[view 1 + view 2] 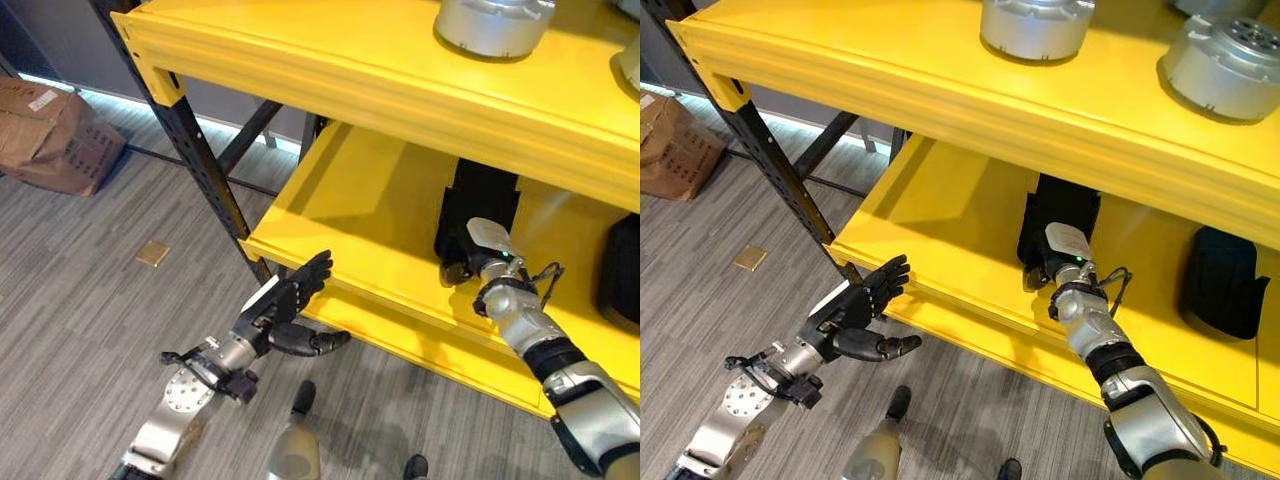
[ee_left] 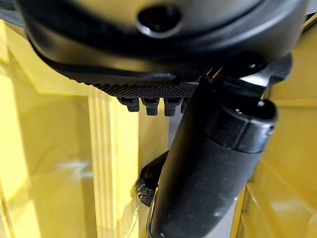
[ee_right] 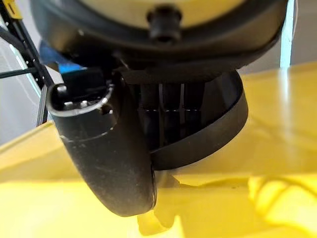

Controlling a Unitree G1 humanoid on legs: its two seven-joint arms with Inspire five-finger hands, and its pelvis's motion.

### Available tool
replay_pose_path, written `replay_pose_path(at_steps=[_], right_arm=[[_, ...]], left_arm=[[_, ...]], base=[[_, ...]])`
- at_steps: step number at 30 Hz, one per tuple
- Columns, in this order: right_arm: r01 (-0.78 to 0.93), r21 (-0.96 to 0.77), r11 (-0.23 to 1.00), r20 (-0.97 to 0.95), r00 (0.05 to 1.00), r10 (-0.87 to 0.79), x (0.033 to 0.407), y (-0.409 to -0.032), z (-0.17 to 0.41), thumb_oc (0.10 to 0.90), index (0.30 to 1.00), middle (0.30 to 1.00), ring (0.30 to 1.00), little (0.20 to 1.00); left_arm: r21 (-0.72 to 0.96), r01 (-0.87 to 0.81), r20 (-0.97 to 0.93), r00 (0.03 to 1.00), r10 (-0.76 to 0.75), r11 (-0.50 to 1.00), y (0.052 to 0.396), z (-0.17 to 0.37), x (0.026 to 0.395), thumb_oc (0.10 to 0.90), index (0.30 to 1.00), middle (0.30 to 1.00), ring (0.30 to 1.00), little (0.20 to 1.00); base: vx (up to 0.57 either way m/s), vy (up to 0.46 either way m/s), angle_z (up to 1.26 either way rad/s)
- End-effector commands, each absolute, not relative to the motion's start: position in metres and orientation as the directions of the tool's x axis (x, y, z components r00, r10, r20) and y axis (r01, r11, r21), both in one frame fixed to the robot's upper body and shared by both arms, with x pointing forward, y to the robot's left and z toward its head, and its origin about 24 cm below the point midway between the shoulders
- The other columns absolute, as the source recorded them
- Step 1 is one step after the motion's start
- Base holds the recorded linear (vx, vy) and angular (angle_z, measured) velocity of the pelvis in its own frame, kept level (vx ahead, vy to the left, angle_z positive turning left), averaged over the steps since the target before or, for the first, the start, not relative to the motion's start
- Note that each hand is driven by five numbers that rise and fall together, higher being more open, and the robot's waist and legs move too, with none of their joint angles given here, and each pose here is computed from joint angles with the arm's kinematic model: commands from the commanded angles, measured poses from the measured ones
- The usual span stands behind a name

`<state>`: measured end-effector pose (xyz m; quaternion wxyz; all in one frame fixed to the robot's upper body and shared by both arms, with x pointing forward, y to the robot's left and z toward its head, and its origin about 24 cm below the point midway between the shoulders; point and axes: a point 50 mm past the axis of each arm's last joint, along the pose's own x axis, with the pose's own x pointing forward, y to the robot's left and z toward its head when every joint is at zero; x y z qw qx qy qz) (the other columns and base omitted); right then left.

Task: Move parts from the plastic box to the shelf.

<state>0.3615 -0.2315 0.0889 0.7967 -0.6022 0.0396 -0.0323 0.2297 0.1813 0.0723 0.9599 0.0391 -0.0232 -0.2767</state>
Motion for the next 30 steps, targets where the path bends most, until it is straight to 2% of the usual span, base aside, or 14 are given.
replay_pose_path(at_steps=[1,17,20,21,22,24,25,30], right_arm=[[0.029,-0.982,0.185,0.005,0.991,-0.132,0.363,-0.247,0.108,0.400,0.300,0.300,0.300,0.300],[0.027,-0.956,0.291,-0.022,0.986,-0.163,0.359,-0.253,0.108,0.400,0.300,0.300,0.300,0.300],[0.042,-0.967,0.250,0.011,0.992,-0.126,0.359,-0.246,0.112,0.400,0.300,0.300,0.300,0.300],[0.031,-0.968,0.251,0.000,0.993,-0.120,0.360,-0.246,0.113,0.537,0.492,0.492,0.492,0.492],[0.029,-0.968,0.251,-0.002,0.993,-0.120,0.360,-0.246,0.113,0.569,0.536,0.536,0.536,0.536],[0.022,-0.963,0.270,-0.012,0.992,-0.123,0.359,-0.246,0.111,0.808,0.871,0.871,0.871,0.871],[0.026,-0.964,0.266,-0.005,0.993,-0.118,0.359,-0.244,0.111,0.900,1.000,1.000,1.000,1.000],[0.034,-0.976,0.216,0.013,0.995,-0.096,0.362,-0.243,0.117,0.900,1.000,1.000,1.000,1.000]], left_arm=[[0.156,0.573,0.286,0.753,-0.592,0.805,0.167,0.120,0.234,0.900,1.000,1.000,1.000,1.000],[0.132,0.577,0.287,0.756,-0.588,0.806,0.164,0.119,0.235,0.900,1.000,1.000,1.000,1.000],[0.125,0.578,0.290,0.756,-0.586,0.807,0.163,0.120,0.235,0.900,1.000,1.000,1.000,1.000],[0.123,0.579,0.288,0.757,-0.587,0.806,0.163,0.119,0.235,0.900,1.000,1.000,1.000,1.000],[0.122,0.579,0.287,0.757,-0.587,0.806,0.163,0.119,0.235,0.900,1.000,1.000,1.000,1.000],[0.121,0.577,0.286,0.759,-0.585,0.808,0.164,0.118,0.234,0.900,1.000,1.000,1.000,1.000],[0.123,0.576,0.285,0.759,-0.585,0.808,0.164,0.117,0.234,0.900,1.000,1.000,1.000,1.000],[0.126,0.586,0.286,0.752,-0.595,0.801,0.163,0.117,0.234,0.900,1.000,1.000,1.000,1.000]], base=[[-0.03,-0.002,0.00],[0.00,0.005,-0.02],[0.00,0.023,-0.06],[0.00,0.000,0.00],[0.00,0.000,0.00],[0.00,0.000,0.00],[0.00,0.000,0.00],[0.00,0.000,0.00]])
